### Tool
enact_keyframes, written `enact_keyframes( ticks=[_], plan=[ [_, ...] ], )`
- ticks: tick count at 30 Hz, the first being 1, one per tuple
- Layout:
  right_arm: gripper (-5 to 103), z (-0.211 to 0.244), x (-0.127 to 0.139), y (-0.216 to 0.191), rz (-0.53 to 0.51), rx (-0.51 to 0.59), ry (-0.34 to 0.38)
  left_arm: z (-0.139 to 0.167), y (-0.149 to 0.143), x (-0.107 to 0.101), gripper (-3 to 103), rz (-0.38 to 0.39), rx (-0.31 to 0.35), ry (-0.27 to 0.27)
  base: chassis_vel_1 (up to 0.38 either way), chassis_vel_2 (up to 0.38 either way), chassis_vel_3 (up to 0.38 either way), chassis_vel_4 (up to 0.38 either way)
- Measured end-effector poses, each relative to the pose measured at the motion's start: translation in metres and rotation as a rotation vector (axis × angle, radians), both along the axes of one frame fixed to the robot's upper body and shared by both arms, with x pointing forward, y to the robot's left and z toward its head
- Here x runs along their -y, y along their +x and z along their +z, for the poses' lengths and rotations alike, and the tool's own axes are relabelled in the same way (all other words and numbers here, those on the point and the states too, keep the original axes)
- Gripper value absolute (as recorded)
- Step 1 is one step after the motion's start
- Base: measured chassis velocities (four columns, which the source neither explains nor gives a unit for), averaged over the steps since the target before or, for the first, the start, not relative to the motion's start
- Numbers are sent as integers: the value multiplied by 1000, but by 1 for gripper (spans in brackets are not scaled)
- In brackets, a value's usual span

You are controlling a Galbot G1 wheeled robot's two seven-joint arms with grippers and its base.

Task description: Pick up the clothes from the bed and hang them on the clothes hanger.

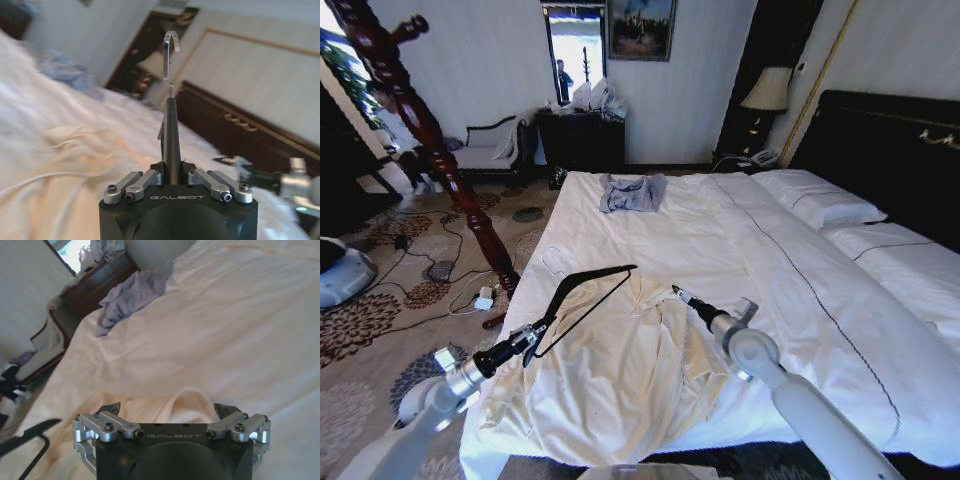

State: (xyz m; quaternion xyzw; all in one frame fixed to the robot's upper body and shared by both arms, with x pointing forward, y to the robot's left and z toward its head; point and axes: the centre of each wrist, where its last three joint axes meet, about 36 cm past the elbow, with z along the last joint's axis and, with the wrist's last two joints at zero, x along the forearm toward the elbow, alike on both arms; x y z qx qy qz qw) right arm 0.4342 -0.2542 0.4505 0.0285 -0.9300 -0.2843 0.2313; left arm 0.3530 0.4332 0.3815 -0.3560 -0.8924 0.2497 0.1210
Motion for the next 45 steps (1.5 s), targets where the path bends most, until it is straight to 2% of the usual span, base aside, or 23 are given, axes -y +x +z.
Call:
enact_keyframes(
  ticks=[4, 9, 11, 16, 19, 22, 23, 26, 27, 29, 30, 32, 33, 34, 36, 37, 38, 40, 41, 43, 44, 45],
  plan=[
    [100, -6, 6, 18, -33, -1, -27, 4, 4, 10, 17, 22, -5, -8, 0, 0, 0, 0],
    [100, -18, 21, 38, -79, -51, -42, 5, 8, 17, 17, -25, -4, -11, 0, 0, 0, 0],
    [103, -20, 25, 39, -86, -61, -40, 5, 8, 18, 17, -39, -4, -9, 0, 0, 0, 0],
    [94, -31, 37, 40, -93, -70, -40, 4, 2, 9, 17, -93, -14, 1, 0, 0, 0, 0],
    [93, -38, 40, 42, -91, -79, -49, 2, -3, 2, 17, -113, -19, 12, 0, 0, 0, 0],
    [78, -47, 42, 47, -101, -98, -51, 0, -4, 3, 17, -137, -19, 9, 0, 0, 0, 0],
    [78, -47, 42, 47, -101, -98, -51, 0, -4, 3, 17, -137, -19, 9, 0, 0, 0, 0],
    [61, -55, 44, 52, -111, -110, -48, 4, -2, 4, 17, -150, -11, 13, 0, 0, 0, 0],
    [61, -55, 44, 52, -111, -110, -48, 4, -2, 4, 17, -150, -11, 13, 0, 0, 0, 0],
    [50, -58, 46, 54, -114, -113, -47, 8, 0, 2, 17, -160, -5, 19, 0, 0, 0, 0],
    [50, -58, 46, 54, -114, -113, -47, 8, 0, 2, 17, -160, -5, 19, 0, 0, 0, 0],
    [40, -60, 46, 53, -113, -114, -48, 8, 1, 1, 17, -162, -4, 22, 0, 0, 0, 0],
    [40, -60, 46, 53, -113, -114, -48, 8, 1, 1, 17, -162, -4, 22, 0, 0, 0, 0],
    [31, -61, 46, 52, -110, -114, -49, 7, 0, 0, 17, -162, -6, 25, 0, 0, 0, 0],
    [32, -63, 47, 50, -98, -106, -48, 5, -1, 1, 17, -165, -8, 31, 0, 0, 0, 0],
    [37, -63, 47, 50, -90, -97, -46, 4, -2, 0, 17, -166, -10, 35, 0, 0, 0, 0],
    [37, -63, 47, 50, -90, -97, -46, 4, -2, 0, 17, -166, -10, 35, 0, 0, 0, 0],
    [48, -65, 47, 50, -75, -75, -40, 4, -2, -1, 17, -163, -10, 39, 0, 0, 0, 0],
    [48, -66, 47, 51, -66, -62, -37, 5, -2, -3, 17, -160, -7, 42, 0, 0, 0, 0],
    [59, -69, 46, 54, -35, -30, -39, 8, -1, -7, 17, -155, 0, 48, 0, 0, 0, 0],
    [59, -69, 46, 54, -35, -30, -39, 8, -1, -7, 17, -155, 0, 48, 0, 0, 0, 0],
    [65, -70, 46, 54, -20, -19, -47, 9, 0, -7, 17, -153, 2, 48, 0, 0, 0, 0]
  ],
)
